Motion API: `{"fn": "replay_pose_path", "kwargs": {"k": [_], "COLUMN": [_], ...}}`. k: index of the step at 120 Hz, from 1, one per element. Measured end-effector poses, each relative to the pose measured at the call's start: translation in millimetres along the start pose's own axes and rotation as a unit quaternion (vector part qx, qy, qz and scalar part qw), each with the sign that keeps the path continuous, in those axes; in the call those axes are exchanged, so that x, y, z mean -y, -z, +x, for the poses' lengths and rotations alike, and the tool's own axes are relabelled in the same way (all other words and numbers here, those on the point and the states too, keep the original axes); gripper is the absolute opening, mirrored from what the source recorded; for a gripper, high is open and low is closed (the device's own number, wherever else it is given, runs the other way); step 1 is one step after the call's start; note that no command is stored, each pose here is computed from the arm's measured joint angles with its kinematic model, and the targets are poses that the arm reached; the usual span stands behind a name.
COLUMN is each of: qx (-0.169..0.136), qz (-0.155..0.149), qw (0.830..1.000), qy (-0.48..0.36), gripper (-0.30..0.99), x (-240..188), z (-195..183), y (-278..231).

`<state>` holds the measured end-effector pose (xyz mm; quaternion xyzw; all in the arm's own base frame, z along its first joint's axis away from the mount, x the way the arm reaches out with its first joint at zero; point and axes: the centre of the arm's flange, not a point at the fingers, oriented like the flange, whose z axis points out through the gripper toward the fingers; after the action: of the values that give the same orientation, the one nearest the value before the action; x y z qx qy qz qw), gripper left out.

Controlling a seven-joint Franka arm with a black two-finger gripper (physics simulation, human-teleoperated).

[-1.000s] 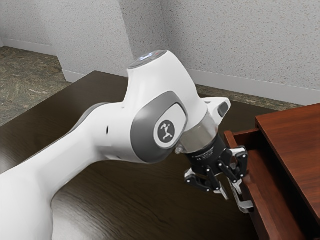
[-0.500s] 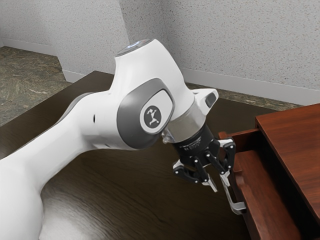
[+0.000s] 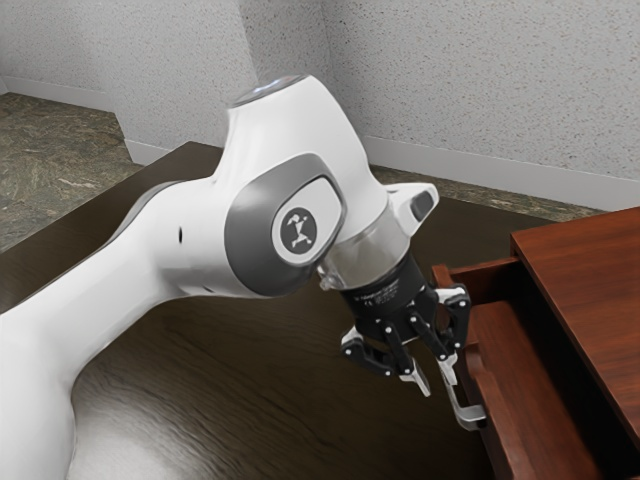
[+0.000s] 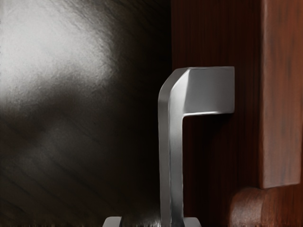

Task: Pull the drawer handle with one arm to open the drawer

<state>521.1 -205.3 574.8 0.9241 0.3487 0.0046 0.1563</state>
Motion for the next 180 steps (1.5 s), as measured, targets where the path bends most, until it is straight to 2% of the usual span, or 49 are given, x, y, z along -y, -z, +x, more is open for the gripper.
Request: {"fn": "replay_pose_path", "kwargs": {"k": [105, 133, 139, 149, 164, 180], "qx": [0.003, -0.013, -0.019, -0.038, -0.047, -0.079], "qz": [0.032, 0.035, 0.034, 0.021, 0.029, 0.082], "qw": [0.999, 0.999, 0.998, 0.997, 0.998, 0.993], "qy": [0.003, 0.035, 0.047, 0.068, 0.031, 0.025], "gripper": [0.09, 0.09, 0.14, 0.31, 0.48, 0.58], "x": [15.9, 45.0, 56.4, 81.0, 100.6, 131.8], "z": [4.4, 30.9, 39.7, 59.9, 88.1, 126.2], "y": [8.5, 41.2, 56.1, 108.5, 181.3, 214.6]}}
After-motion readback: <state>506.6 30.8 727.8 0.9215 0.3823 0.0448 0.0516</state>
